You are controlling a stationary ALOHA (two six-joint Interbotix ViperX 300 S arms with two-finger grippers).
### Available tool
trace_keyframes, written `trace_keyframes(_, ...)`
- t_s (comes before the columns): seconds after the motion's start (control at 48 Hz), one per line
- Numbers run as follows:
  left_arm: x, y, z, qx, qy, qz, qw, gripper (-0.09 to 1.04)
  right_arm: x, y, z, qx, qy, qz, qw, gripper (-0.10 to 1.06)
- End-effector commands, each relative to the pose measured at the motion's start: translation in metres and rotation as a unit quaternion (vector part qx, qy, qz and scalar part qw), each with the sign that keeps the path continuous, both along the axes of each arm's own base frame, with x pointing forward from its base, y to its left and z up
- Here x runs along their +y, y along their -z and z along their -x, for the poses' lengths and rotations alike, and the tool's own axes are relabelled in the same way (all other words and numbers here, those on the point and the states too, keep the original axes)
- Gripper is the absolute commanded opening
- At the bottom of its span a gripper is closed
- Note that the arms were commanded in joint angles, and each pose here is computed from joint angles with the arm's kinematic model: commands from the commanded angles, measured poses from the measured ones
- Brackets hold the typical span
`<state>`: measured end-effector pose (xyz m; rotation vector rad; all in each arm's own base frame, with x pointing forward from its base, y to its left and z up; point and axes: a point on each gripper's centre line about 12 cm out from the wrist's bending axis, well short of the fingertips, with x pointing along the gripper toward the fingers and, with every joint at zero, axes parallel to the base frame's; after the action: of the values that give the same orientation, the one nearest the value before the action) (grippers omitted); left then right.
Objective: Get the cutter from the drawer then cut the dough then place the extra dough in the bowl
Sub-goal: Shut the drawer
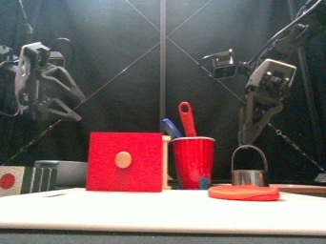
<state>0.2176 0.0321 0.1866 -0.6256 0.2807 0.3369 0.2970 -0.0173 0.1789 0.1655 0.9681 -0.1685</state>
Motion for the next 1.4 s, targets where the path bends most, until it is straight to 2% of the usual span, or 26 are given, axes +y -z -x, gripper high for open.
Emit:
trace_keyframes(0.021,0.015,-0.024,-0.010,-0.034,-0.031,-0.006,0.999,0.85,0.001,-0.031,-0.007,-0.046,-0.005,0.005,0.9989,0.76)
trace_keyframes(0.229,0.049,-0.044,-0.012,-0.056,-0.099,-0.006,0.993,0.78,0.015,-0.049,-0.023,-0.093,-0.033,0.010,0.9951,0.74)
trace_keyframes(0.396,0.078,-0.058,-0.013,-0.073,-0.162,0.011,0.984,0.59,0.030,-0.051,-0.048,-0.114,-0.065,0.017,0.9912,0.68)
trace_keyframes(0.479,0.091,-0.061,-0.018,-0.075,-0.190,0.030,0.978,0.48,0.038,-0.052,-0.064,-0.120,-0.085,0.028,0.9887,0.61)
trace_keyframes(0.583,0.104,-0.058,-0.027,-0.069,-0.217,0.058,0.972,0.40,0.049,-0.050,-0.085,-0.122,-0.107,0.041,0.9858,0.52)
trace_keyframes(0.708,0.123,-0.052,-0.042,-0.056,-0.245,0.079,0.965,0.38,0.063,-0.040,-0.114,-0.114,-0.135,0.058,0.9826,0.42)
trace_keyframes(0.875,0.142,-0.037,-0.065,-0.019,-0.249,0.091,0.964,0.38,0.074,-0.028,-0.150,-0.106,-0.158,0.082,0.9783,0.38)
trace_keyframes(1.167,0.181,-0.014,-0.100,0.037,-0.246,0.118,0.961,0.37,0.072,-0.010,-0.196,-0.069,-0.159,0.120,0.9775,0.38)
trace_keyframes(1.396,0.194,-0.003,-0.103,0.053,-0.251,0.125,0.958,0.37,0.060,-0.002,-0.215,-0.032,-0.147,0.149,0.9772,0.38)
